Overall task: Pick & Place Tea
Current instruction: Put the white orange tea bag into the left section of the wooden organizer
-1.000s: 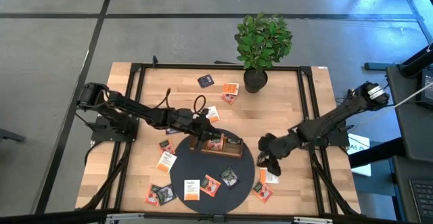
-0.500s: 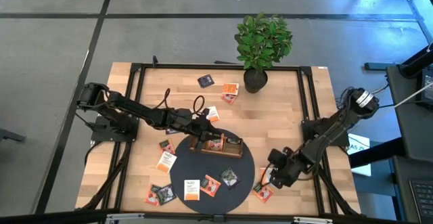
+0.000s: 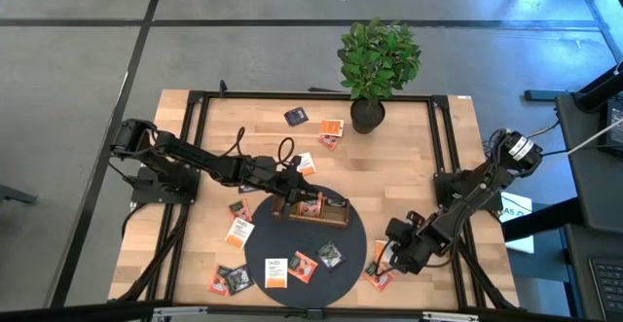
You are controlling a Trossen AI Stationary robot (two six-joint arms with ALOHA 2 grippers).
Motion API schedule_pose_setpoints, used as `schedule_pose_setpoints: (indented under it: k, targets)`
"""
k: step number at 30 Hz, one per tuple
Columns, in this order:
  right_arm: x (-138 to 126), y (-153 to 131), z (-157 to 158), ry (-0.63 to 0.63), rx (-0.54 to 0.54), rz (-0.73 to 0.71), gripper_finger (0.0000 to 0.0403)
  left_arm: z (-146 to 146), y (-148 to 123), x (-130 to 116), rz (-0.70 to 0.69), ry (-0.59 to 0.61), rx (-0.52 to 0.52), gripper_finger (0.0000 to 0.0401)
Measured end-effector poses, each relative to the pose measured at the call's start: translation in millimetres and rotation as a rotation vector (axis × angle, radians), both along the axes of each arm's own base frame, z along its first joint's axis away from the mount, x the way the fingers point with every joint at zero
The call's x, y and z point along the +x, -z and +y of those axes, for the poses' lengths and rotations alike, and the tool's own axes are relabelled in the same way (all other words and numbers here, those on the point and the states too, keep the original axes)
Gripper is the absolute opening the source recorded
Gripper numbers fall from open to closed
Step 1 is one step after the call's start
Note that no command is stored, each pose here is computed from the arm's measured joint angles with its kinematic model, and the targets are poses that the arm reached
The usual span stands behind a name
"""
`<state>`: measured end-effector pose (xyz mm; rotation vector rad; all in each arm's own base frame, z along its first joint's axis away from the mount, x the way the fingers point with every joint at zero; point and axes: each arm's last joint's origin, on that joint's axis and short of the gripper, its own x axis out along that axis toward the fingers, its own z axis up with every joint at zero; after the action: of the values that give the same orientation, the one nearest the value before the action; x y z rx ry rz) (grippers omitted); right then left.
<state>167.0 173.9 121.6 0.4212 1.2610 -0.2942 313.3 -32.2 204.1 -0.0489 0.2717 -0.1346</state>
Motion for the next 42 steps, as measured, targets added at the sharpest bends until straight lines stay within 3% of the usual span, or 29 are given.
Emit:
schedule_pose_setpoints:
  k: [11, 21, 26, 39, 42]
  targets:
    - [0, 1, -2, -0.054, -0.040, -0.007, 0.0008, 0, 0, 0, 0.001, 0.000, 0.000, 0.0082]
    - [0, 2, -2, -0.057, -0.049, -0.010, 0.0041, 0, 0, 0, 0.000, -0.002, 0.000, 0.0084]
    - [-1, 2, -2, -0.080, -0.066, -0.005, 0.0008, 0, 0, 0, 0.001, -0.003, 0.001, 0.0082]
    - [1, -4, -1, -0.130, -0.097, -0.027, 0.0002, 0, 0, 0, 0.000, -0.004, 0.001, 0.0082]
    - [5, -11, -1, -0.157, -0.152, -0.053, 0.0002, 0, 0, 0, 0.000, -0.004, 0.001, 0.0083]
